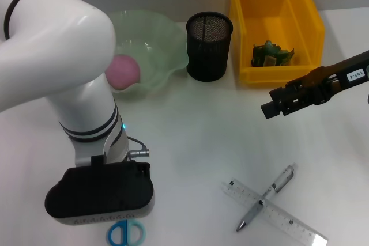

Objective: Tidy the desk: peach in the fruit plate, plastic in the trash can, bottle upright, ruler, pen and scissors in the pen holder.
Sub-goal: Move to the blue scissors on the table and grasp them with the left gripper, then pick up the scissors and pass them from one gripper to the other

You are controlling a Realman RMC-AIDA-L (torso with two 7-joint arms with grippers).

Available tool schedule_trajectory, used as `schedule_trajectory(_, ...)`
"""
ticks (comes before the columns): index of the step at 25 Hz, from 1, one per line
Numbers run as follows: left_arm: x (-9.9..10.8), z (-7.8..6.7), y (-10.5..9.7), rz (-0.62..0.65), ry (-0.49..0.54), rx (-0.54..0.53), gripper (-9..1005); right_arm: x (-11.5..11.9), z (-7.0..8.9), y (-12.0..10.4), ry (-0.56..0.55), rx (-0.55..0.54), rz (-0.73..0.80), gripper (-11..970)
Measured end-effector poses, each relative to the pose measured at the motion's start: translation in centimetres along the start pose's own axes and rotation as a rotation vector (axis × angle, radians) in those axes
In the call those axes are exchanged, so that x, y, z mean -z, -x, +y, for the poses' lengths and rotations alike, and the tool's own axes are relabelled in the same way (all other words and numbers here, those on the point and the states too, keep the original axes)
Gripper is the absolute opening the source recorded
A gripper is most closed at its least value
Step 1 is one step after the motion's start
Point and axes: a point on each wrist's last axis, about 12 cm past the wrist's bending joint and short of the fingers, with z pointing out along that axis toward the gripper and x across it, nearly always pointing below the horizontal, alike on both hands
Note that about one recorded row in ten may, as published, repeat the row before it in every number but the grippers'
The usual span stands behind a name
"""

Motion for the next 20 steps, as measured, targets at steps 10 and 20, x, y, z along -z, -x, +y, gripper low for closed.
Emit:
schedule_trajectory(10, -0.03, -0.03, 0.05, 0.000, -0.006, 0.007, 245, -0.03, 0.00, -0.01, 0.002, -0.001, 0.000, 814)
schedule_trajectory(20, -0.06, -0.09, 0.03, 0.002, -0.012, 0.009, 332, -0.03, 0.00, 0.01, 0.001, 0.000, 0.000, 814)
